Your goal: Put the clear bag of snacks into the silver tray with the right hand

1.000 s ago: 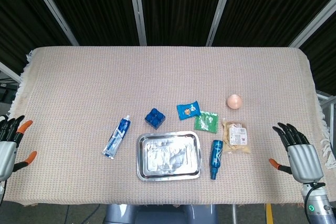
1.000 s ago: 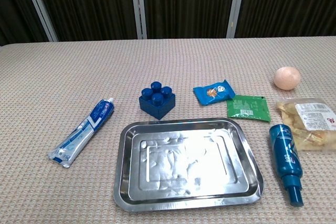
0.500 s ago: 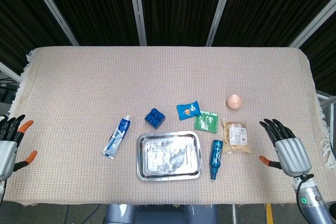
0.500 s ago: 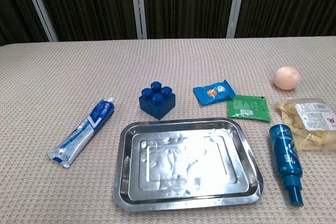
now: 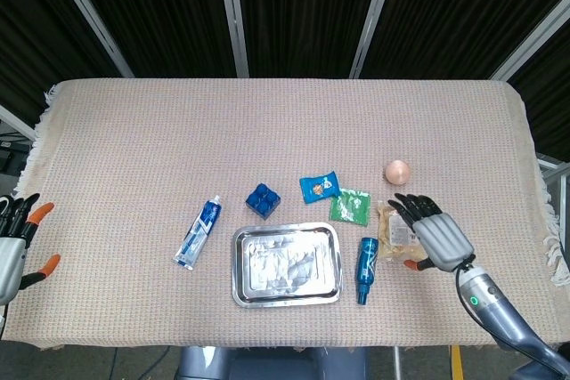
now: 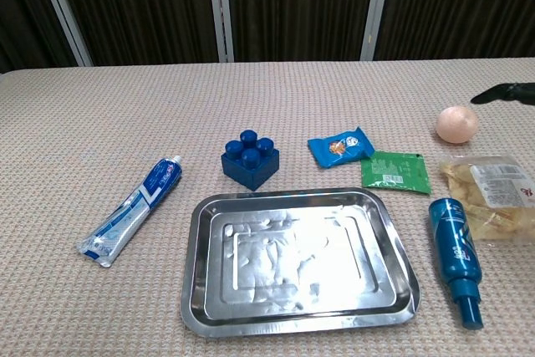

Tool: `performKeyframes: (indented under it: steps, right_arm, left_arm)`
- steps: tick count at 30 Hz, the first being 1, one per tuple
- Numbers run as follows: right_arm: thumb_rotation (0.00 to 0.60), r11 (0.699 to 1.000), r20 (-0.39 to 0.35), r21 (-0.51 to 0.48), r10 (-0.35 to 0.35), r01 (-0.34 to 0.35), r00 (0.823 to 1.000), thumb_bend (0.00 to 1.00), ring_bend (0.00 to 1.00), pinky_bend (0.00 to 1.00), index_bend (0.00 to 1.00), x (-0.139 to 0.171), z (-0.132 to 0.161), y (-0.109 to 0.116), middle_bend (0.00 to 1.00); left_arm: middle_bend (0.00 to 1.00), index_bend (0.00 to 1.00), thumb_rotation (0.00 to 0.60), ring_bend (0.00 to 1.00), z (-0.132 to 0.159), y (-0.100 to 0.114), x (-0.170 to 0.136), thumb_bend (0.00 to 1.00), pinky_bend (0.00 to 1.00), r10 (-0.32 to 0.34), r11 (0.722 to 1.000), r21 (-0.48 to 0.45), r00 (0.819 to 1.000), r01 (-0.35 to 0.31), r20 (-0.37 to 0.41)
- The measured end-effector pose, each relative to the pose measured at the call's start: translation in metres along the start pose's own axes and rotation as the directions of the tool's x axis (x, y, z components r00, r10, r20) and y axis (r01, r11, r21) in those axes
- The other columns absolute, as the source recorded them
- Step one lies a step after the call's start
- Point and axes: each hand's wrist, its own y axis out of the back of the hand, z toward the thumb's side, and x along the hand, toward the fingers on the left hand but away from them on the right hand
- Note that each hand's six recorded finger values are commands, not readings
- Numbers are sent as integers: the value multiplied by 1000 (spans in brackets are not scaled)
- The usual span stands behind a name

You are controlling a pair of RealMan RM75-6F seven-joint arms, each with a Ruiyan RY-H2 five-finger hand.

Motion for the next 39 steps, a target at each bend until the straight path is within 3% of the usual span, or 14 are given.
performKeyframes:
  steps: [9,22,26,31,33,39]
  right_arm:
    - [600,991,6,29,132,-132,991,0,0,78,0,-32,2,-26,0]
    - [600,979,53,67,189,-193,980,0,0,78,11,-51,-14,-43,1]
    - [600,973,63,83,210,-214,976,0,5,102,150,-54,-16,-49,54]
    - [600,969,60,92,225,-230,973,13,191,343,403,-59,-13,-56,235]
    - [600,970,52,99,219,-223,974,32,247,393,468,-60,-11,-57,285]
    - [600,977,4,133,168,-167,986,43,265,405,503,-63,1,-49,300]
  left_arm:
    - [42,154,600,46,-5,-1,-1,236,0,-6,1000,0,1000,6,-12]
    - [42,159,600,46,-8,-5,-2,238,0,-19,1000,-8,1000,18,-19]
    - [42,162,600,45,-10,-6,-3,237,0,-21,1000,-9,999,21,-24]
    - [42,172,600,46,-12,-8,-3,238,0,-27,1000,-13,999,26,-28]
    - [42,174,600,46,-11,-7,-3,238,0,-25,1000,-14,999,24,-24]
    - [42,175,600,46,-13,-6,-3,238,0,-19,1000,-17,999,18,-26]
